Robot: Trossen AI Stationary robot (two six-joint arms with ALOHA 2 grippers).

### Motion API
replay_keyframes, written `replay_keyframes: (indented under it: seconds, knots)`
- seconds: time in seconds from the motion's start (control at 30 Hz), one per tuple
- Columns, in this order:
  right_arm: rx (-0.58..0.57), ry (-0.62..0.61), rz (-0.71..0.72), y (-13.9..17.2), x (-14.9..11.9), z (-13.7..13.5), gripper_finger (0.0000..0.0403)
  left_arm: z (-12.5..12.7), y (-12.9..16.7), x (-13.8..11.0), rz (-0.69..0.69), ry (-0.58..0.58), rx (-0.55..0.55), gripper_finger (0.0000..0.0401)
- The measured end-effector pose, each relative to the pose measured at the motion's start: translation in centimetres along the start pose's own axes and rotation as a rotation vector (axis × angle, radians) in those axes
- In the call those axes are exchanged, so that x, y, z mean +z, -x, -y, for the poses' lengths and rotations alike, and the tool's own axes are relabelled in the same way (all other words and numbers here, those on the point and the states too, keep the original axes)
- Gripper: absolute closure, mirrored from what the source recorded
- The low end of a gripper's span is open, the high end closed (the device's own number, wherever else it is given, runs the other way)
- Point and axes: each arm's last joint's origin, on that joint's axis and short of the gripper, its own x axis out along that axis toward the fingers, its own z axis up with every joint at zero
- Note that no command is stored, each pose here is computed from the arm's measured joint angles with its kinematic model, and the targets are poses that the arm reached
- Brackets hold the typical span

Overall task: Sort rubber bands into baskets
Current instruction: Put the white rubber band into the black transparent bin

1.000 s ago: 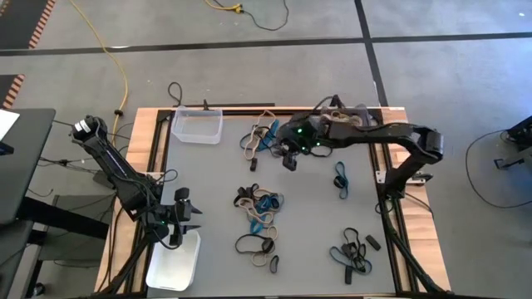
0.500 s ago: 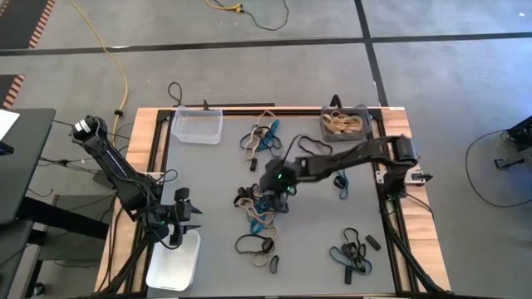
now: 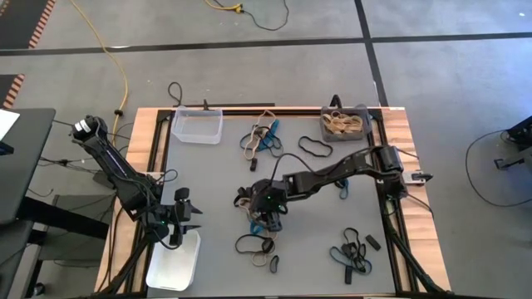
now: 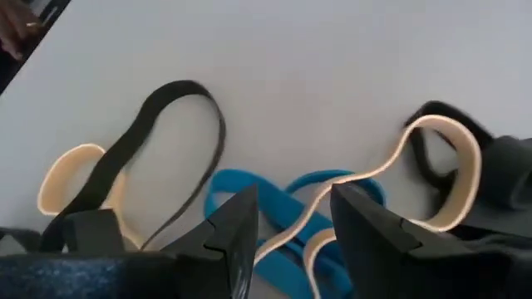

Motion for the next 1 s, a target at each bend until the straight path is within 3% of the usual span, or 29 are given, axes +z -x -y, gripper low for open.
replay_keyframes:
  seconds: [0.2, 0.5, 0.87, 1.0]
  knots:
    - [-0.024, -0.009, -0.009, 0.0, -0.1, -0.1, 0.0238, 0.0, 0.0, 0.0, 0.000, -0.001, 0.000, 0.0195]
    - [-0.027, -0.050, -0.080, -2.5, -1.9, 0.3, 0.0260, 0.0, 0.0, 0.0, 0.001, 0.000, -0.002, 0.0195]
    - [-0.028, -0.039, -0.080, -1.6, -1.4, 0.1, 0.0379, 0.0, 0.0, 0.0, 0.000, -0.001, 0.001, 0.0195]
    - [-0.027, -0.014, -0.056, -0.2, -0.4, -0.3, 0.0381, 0.0, 0.0, 0.0, 0.000, -0.001, 0.000, 0.0195]
